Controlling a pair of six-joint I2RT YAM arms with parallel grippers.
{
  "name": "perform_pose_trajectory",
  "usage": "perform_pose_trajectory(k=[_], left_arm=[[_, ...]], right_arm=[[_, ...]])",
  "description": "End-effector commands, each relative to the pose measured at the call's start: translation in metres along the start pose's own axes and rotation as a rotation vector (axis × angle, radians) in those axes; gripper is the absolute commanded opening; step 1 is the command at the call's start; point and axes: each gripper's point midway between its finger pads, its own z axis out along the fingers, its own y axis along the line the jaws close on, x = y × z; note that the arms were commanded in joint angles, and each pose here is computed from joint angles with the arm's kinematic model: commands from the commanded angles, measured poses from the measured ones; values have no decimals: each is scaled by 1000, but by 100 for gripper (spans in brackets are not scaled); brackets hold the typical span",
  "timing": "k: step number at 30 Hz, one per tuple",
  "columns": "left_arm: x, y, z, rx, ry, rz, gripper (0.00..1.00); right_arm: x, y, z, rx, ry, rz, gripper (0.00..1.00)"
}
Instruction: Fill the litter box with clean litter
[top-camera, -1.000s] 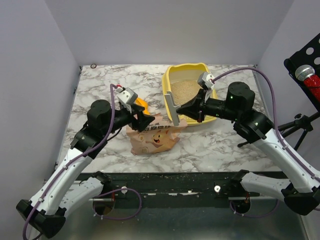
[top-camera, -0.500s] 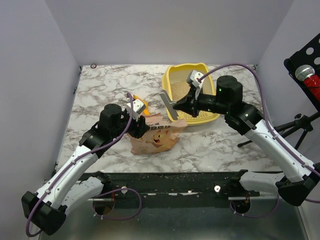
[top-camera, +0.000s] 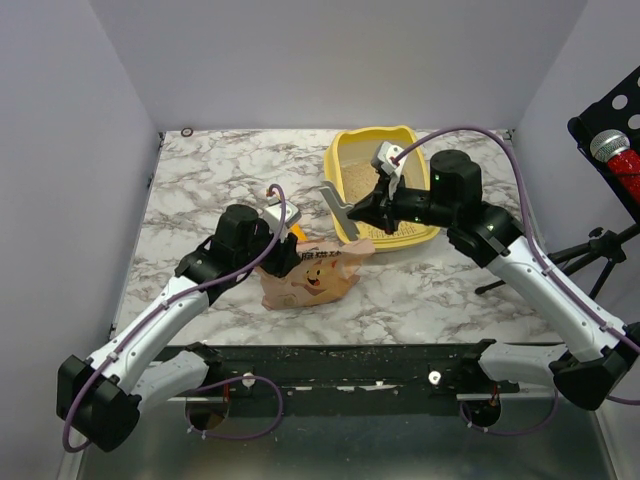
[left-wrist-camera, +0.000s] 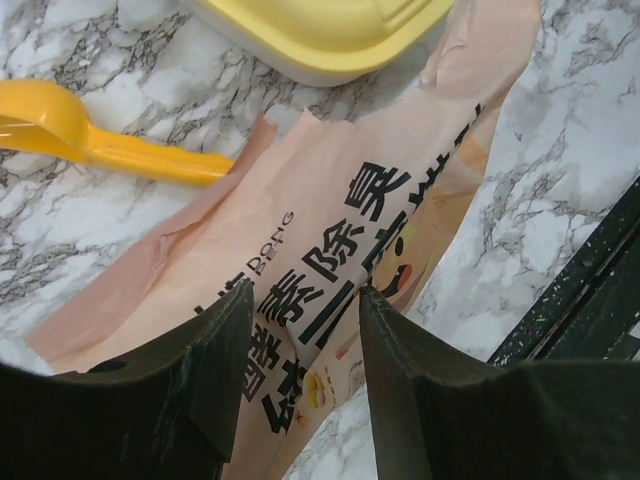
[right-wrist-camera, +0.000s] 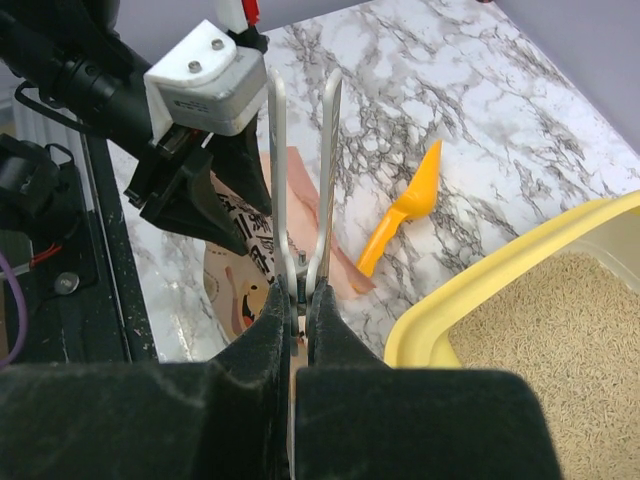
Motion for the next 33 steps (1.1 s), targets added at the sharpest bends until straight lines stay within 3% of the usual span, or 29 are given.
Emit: perform_pose_trajectory(k=[1, 4, 8, 15, 23, 33], left_arm=[[19, 4, 8, -12, 52, 4, 54], [22, 5, 10, -15, 62, 1, 52], [26, 7, 13, -19, 81, -4, 24], [31, 8, 19, -12, 122, -17, 0], [30, 9, 17, -22, 117, -16, 0], [29, 8, 14, -23, 106, -16, 0]], right_arm=[[7, -3, 1, -19, 22, -17, 0], [13, -7, 2, -27, 34, -16, 0], [29, -10, 4, -56, 68, -13, 0], [51, 2, 16, -195, 110, -60, 0], [69, 22, 29, -384, 71, -145, 0], [71, 13, 42, -373, 58, -167, 0]])
